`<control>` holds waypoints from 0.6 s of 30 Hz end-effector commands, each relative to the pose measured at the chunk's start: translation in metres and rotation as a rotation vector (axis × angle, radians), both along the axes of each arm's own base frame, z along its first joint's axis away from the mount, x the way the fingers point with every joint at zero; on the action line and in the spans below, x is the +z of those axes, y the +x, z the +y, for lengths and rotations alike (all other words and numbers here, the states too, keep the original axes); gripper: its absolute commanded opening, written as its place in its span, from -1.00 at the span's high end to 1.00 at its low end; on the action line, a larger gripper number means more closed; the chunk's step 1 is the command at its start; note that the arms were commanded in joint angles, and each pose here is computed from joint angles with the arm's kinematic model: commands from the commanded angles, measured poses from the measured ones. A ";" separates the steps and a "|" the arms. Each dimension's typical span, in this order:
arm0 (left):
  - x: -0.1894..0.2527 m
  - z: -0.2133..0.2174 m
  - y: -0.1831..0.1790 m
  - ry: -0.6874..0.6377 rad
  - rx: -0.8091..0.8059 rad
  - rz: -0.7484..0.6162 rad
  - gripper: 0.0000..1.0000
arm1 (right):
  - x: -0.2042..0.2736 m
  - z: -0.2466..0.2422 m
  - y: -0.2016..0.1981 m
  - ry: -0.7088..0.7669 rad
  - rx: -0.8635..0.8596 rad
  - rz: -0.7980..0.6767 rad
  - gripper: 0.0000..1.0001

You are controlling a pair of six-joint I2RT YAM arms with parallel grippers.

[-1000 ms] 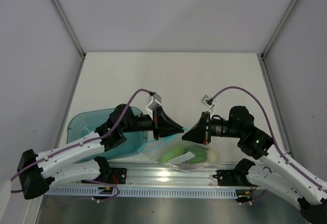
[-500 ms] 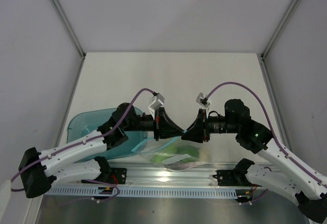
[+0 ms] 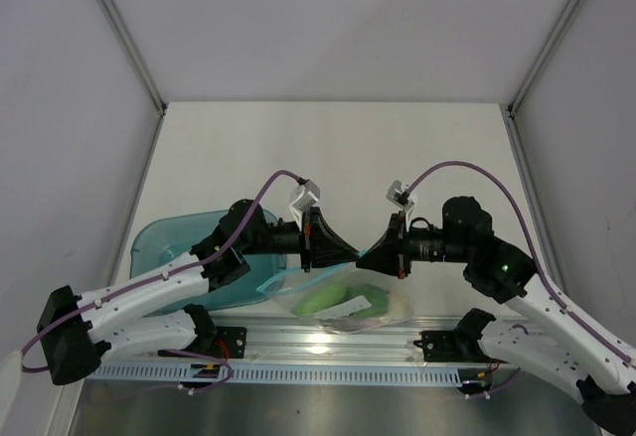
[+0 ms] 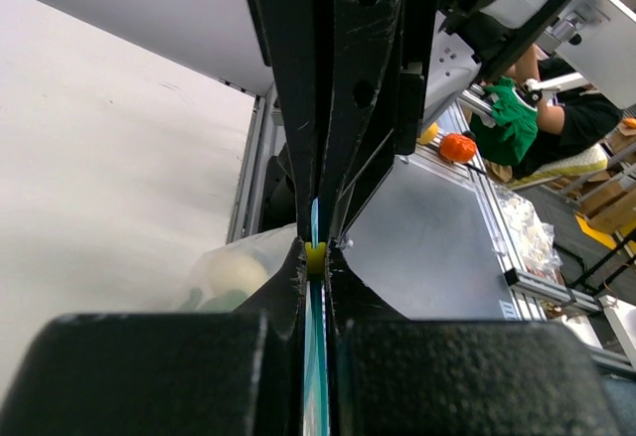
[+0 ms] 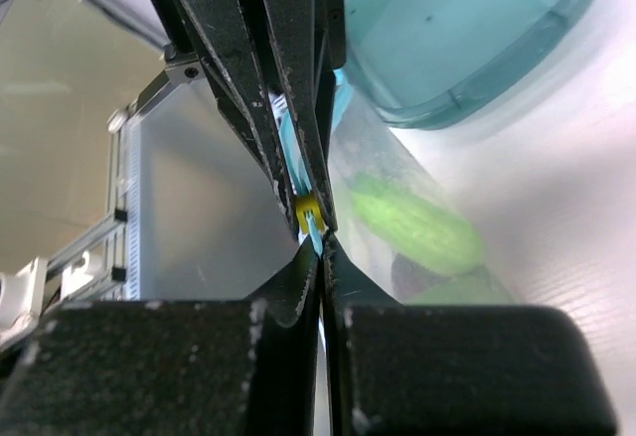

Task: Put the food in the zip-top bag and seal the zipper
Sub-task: Zip the zipper food storage bag at the center of the board.

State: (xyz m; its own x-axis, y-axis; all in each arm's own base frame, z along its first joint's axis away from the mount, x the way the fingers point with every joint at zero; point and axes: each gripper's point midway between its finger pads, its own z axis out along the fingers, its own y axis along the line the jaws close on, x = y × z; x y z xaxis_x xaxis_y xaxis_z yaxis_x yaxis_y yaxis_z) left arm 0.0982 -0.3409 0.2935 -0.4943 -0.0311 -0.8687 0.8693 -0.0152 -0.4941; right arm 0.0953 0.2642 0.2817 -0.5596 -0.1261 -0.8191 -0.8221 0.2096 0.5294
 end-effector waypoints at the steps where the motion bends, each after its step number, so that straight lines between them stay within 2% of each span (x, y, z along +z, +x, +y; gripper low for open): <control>1: -0.012 0.000 0.000 0.048 -0.004 0.014 0.99 | 0.037 -0.007 0.021 0.110 -0.165 -0.091 1.00; 7: -0.026 0.003 0.002 0.092 0.012 0.030 0.99 | 0.044 -0.020 0.037 0.144 -0.316 -0.092 1.00; 18: -0.036 0.011 0.000 0.123 0.027 0.039 0.99 | 0.040 -0.025 0.037 0.111 -0.327 -0.107 1.00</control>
